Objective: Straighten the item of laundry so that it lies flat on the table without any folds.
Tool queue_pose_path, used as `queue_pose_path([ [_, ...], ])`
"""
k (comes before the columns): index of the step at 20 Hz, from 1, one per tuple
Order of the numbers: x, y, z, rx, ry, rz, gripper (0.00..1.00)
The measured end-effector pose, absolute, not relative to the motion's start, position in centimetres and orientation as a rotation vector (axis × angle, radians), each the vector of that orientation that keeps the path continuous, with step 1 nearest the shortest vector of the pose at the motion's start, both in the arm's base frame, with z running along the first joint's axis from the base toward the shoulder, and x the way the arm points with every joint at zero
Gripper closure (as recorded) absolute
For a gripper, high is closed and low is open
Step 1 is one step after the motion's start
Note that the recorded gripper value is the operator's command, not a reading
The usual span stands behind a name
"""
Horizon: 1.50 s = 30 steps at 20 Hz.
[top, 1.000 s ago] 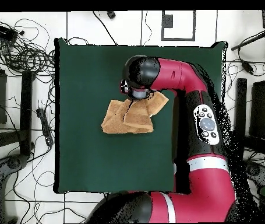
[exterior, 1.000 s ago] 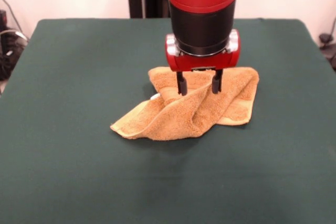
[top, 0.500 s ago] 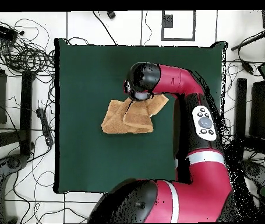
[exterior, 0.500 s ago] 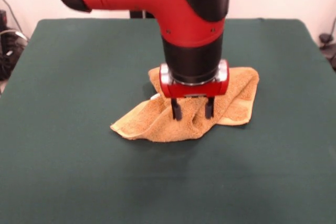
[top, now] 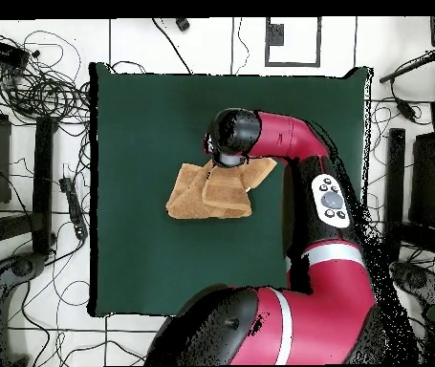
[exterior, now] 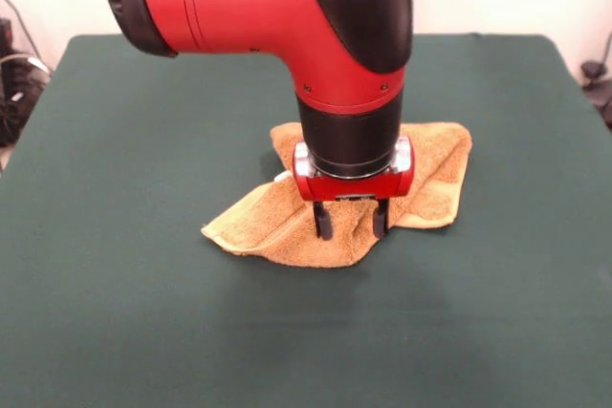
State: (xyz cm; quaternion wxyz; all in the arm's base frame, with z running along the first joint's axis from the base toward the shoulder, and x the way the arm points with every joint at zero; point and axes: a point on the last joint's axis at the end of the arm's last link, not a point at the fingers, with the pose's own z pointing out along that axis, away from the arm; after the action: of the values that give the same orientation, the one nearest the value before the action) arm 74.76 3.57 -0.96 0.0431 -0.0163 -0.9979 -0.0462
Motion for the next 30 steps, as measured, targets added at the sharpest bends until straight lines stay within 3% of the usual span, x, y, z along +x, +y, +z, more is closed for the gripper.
queue_pose_path([
  [30,75.3,2.0,1.9,-0.058,-3.081,-0.087,0.00],
])
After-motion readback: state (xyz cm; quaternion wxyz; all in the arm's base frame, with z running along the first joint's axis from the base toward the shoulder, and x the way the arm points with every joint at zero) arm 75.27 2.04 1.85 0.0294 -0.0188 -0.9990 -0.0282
